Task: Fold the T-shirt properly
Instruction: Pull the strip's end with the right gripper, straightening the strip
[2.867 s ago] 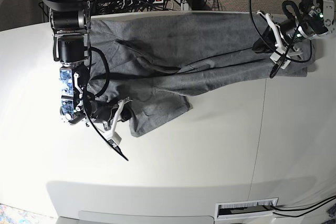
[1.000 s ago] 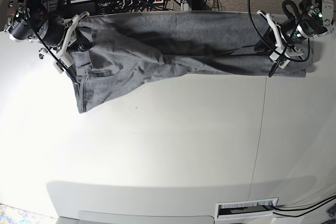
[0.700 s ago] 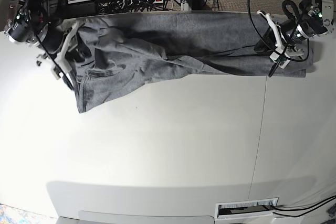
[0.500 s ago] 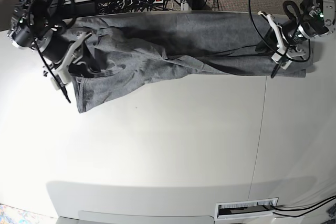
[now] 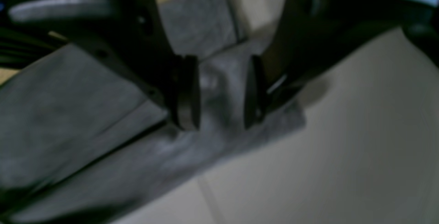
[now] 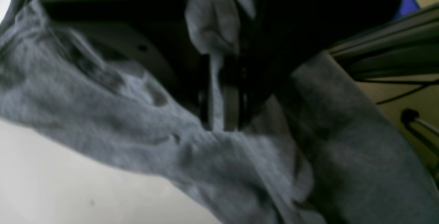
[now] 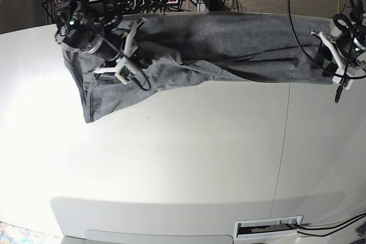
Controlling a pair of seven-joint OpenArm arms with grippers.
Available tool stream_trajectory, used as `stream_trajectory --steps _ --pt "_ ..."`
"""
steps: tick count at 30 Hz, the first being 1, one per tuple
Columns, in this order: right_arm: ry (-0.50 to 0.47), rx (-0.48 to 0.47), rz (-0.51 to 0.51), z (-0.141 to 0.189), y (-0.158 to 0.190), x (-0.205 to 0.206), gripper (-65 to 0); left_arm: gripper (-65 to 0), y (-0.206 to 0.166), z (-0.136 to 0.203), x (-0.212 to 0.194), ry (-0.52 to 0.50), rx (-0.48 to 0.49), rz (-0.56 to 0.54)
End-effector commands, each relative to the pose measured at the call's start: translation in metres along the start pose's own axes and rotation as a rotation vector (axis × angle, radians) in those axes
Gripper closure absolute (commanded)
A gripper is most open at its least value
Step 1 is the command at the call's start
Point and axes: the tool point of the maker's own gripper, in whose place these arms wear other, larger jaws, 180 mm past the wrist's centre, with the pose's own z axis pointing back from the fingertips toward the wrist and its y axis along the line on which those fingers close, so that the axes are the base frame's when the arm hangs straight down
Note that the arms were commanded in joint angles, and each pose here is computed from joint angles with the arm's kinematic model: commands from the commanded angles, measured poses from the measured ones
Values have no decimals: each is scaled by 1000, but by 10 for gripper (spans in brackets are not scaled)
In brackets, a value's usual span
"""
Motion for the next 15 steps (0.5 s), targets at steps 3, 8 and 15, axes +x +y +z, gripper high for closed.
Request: stream_trajectory --steps 3,8,15 --pt "-43 -5 41 1 1 12 -57 -235 16 2 -5 17 31 10" --pt "-1 -46 74 0 -7 5 -57 -281 31 1 -30 101 55 77" --pt "2 -48 76 0 -7 5 -57 -303 51 10 -38 176 83 136"
